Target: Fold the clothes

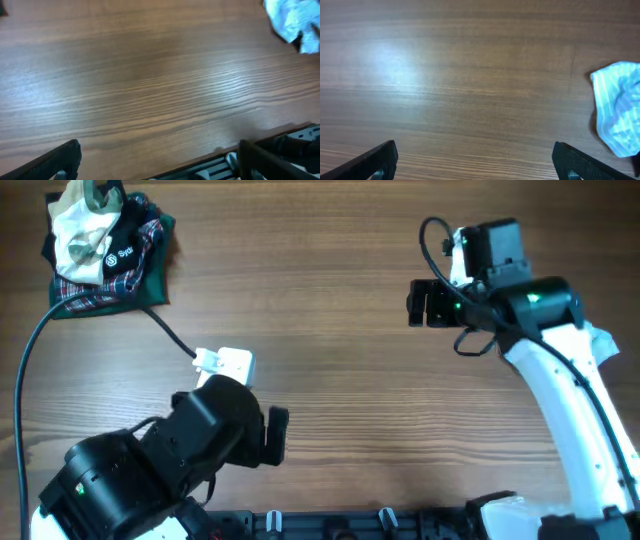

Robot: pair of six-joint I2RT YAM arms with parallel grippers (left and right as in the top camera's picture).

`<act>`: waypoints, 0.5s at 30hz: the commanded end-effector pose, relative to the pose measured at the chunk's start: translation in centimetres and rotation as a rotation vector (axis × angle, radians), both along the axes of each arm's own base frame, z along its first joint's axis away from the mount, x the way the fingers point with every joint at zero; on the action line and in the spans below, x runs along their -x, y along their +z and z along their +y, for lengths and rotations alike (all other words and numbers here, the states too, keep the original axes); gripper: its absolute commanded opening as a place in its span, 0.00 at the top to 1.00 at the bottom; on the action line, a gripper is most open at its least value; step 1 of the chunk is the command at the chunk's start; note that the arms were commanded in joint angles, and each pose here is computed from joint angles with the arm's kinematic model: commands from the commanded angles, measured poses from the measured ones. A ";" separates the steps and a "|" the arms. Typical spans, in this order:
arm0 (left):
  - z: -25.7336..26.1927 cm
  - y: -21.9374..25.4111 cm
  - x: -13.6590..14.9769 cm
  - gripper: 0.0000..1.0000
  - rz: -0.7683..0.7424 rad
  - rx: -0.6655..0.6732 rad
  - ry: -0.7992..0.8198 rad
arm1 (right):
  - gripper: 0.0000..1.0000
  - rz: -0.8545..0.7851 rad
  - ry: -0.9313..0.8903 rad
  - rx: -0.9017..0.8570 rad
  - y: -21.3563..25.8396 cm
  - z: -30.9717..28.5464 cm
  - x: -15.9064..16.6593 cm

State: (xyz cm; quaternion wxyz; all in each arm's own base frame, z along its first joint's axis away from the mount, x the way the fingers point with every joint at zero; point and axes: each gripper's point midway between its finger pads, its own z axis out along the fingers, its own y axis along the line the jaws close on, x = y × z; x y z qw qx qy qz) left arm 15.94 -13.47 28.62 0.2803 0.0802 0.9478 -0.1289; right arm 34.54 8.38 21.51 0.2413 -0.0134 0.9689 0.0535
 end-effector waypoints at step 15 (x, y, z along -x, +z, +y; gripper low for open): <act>4.8 -3.5 -9.4 0.00 -0.629 0.328 0.160 | 0.00 0.036 0.001 0.030 -2.8 0.3 -2.4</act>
